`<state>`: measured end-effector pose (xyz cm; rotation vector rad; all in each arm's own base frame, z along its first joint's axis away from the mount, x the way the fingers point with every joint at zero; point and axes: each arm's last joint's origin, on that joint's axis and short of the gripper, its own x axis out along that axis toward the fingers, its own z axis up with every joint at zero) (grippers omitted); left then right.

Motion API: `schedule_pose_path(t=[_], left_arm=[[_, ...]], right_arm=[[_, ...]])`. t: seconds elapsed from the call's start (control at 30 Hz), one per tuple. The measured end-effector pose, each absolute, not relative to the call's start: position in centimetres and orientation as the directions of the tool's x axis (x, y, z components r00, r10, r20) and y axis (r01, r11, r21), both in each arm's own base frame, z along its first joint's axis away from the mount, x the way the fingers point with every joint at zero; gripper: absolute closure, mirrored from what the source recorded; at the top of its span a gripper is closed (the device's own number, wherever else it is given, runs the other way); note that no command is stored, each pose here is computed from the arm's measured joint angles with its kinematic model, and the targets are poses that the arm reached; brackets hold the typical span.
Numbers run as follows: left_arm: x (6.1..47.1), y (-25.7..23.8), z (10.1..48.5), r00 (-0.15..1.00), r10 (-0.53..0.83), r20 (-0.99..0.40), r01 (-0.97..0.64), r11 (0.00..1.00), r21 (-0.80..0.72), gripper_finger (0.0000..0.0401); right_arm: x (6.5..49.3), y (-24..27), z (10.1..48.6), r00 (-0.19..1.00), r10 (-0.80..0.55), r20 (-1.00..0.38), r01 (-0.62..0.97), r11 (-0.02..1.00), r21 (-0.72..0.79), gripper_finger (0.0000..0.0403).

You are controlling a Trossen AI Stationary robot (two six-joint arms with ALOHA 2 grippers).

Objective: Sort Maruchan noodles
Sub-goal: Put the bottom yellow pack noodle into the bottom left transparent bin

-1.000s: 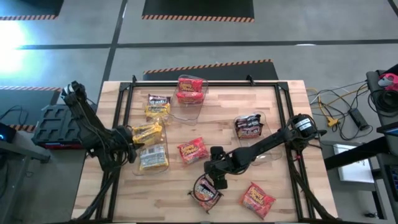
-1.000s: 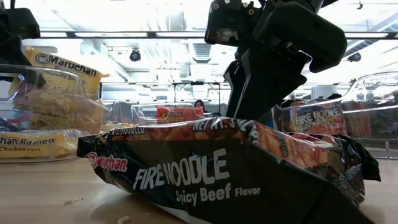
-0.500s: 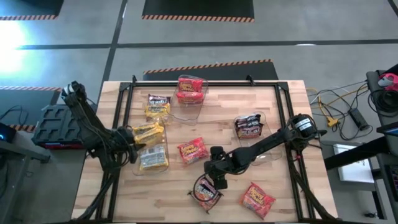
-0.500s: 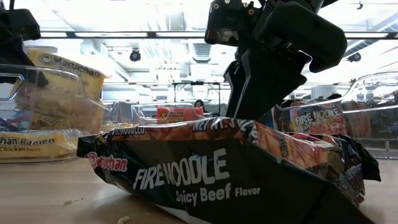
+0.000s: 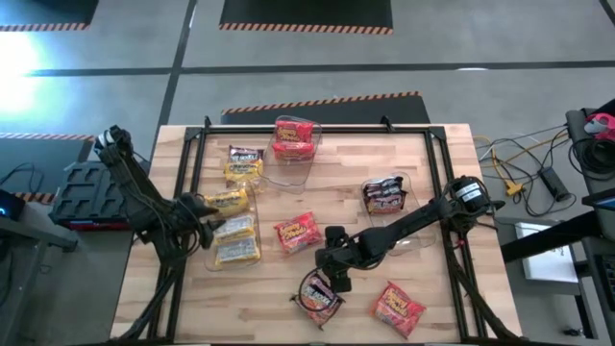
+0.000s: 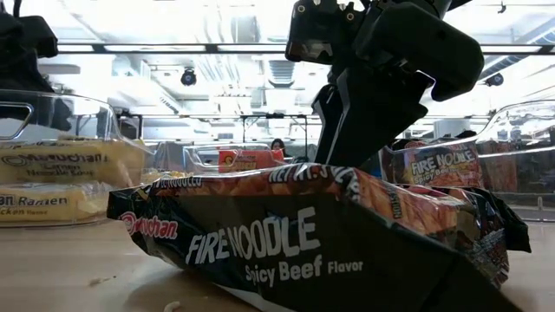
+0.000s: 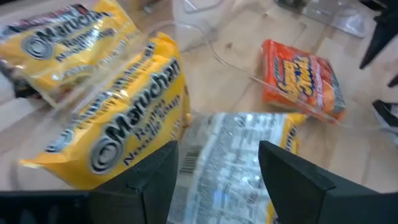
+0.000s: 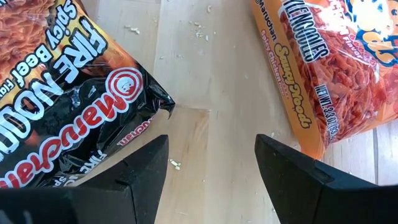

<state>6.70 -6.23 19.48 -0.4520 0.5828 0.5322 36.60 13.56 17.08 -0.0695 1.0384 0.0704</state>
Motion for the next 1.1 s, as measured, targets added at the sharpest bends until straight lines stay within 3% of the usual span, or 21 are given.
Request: schedule_pose_path(t=[0.23, 0.47, 1.1], left_arm=[[6.9, -6.5, 20.2, 0.723, 0.324, -0.610, -0.574, 0.772, -0.271, 0.0195], [8.1, -8.8, 20.7, 0.754, 0.116, -0.647, -0.470, 0.783, -0.408, 0.0195], [10.0, -12.2, 19.5, 0.639, 0.074, -0.766, -0.538, 0.755, -0.375, 0.0195]], right_arm=[[36.6, 13.6, 17.1, 0.506, 0.025, -0.862, -0.092, 0.995, -0.025, 0.0172], [36.6, 13.5, 17.1, 0.505, 0.025, -0.862, -0.091, 0.996, -0.024, 0.0172], [36.6, 13.5, 17.1, 0.506, 0.025, -0.862, -0.091, 0.996, -0.024, 0.0172]])
